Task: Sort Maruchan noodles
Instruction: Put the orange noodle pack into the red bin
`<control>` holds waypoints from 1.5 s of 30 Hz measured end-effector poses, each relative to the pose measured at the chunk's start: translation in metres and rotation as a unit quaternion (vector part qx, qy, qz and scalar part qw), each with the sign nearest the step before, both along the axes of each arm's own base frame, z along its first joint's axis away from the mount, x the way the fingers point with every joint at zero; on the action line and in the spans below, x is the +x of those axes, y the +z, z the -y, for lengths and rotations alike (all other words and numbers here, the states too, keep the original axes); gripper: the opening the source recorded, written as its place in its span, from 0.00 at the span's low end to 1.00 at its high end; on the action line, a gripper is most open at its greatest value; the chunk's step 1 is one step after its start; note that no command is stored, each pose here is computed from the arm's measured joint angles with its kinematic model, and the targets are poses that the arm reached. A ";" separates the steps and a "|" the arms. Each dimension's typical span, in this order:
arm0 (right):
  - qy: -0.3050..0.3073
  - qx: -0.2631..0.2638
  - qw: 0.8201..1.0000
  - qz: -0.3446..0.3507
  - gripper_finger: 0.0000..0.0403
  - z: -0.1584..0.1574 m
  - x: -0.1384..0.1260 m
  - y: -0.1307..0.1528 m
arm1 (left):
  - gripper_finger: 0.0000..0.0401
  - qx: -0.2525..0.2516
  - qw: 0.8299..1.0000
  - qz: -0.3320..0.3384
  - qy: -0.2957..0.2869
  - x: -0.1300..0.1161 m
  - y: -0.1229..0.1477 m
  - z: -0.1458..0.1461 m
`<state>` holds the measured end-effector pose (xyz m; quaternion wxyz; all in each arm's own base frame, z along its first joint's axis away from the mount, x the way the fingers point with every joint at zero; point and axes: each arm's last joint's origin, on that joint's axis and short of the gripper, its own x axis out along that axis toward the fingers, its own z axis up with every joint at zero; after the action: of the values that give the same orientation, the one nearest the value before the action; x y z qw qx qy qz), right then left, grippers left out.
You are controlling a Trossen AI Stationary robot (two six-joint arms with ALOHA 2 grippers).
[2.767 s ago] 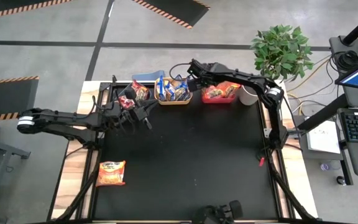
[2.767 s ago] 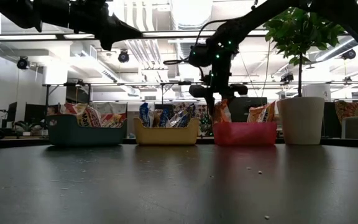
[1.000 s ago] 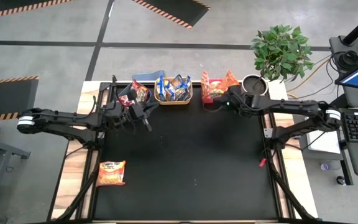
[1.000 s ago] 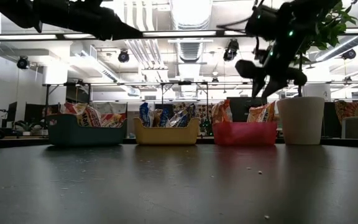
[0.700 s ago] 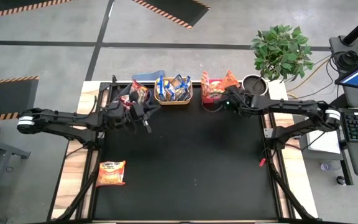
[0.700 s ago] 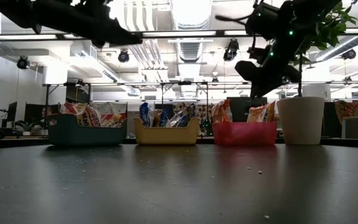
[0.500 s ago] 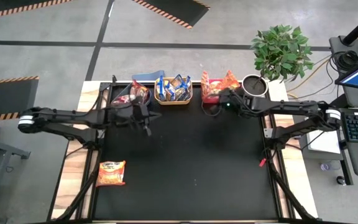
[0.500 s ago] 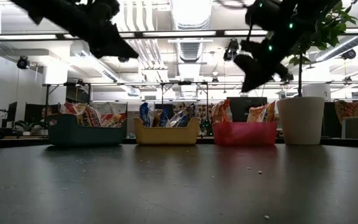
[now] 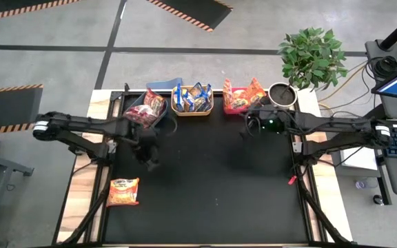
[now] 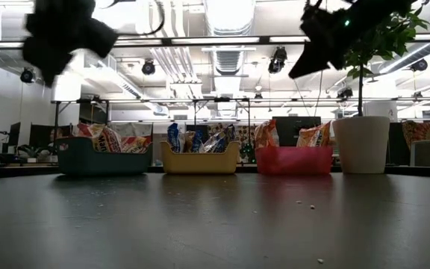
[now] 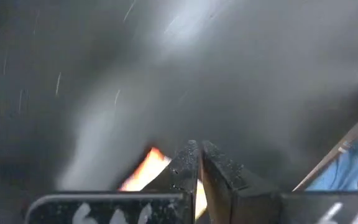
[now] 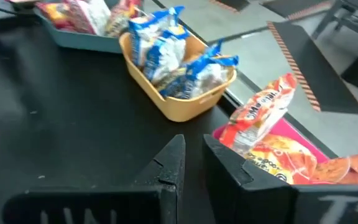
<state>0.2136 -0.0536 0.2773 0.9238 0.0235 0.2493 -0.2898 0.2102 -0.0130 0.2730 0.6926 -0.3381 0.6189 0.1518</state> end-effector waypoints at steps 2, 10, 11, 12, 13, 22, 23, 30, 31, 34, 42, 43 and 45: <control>0.010 0.001 1.000 0.008 0.11 -0.006 -0.003 0.003 | 0.02 -0.007 0.996 -0.068 0.053 -0.002 -0.009 0.012; 0.058 0.005 0.998 0.016 0.11 -0.027 -0.008 0.004 | 0.11 0.040 0.970 -0.199 0.132 -0.008 -0.047 0.060; 0.063 0.005 0.998 0.018 0.11 -0.029 -0.009 0.005 | 0.13 0.047 0.968 -0.209 0.133 -0.008 -0.051 0.064; 0.068 0.004 0.997 0.019 0.11 -0.031 -0.009 0.006 | 0.15 0.053 0.966 -0.217 0.133 -0.008 -0.055 0.067; 0.071 0.004 0.997 0.021 0.11 -0.033 -0.009 0.006 | 0.17 0.058 0.964 -0.223 0.133 -0.008 -0.058 0.071; 0.083 0.009 0.996 0.025 0.11 -0.039 -0.009 0.006 | 0.41 0.100 0.951 -0.272 0.107 0.004 -0.090 0.086; 0.082 0.009 0.996 0.025 0.11 -0.039 -0.009 0.006 | 0.43 0.098 0.951 -0.275 0.100 0.006 -0.094 0.087; 0.083 0.008 0.996 0.025 0.11 -0.039 -0.009 0.006 | 0.49 0.094 0.951 -0.290 0.051 0.016 -0.115 0.091; 0.083 0.008 0.996 0.025 0.11 -0.039 -0.009 0.006 | 0.49 0.095 0.950 -0.293 0.047 0.016 -0.117 0.092; 0.083 0.008 0.996 0.025 0.11 -0.039 -0.009 0.006 | 0.49 0.095 0.950 -0.297 0.036 0.017 -0.122 0.092; 0.083 0.008 0.996 0.025 0.11 -0.039 -0.009 0.007 | 0.47 0.098 0.947 -0.306 0.012 0.020 -0.132 0.094; 0.083 0.008 0.996 0.025 0.11 -0.039 -0.009 0.006 | 0.47 0.097 0.947 -0.307 0.010 0.020 -0.133 0.094; 0.083 0.008 0.996 0.025 0.11 -0.039 -0.009 0.006 | 0.44 0.097 0.946 -0.308 0.006 0.021 -0.133 0.094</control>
<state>0.2044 -0.0148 0.2838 0.9502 0.0173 0.2298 -0.2097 0.2308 -0.1069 0.1396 0.4966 -0.2099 0.7822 0.3123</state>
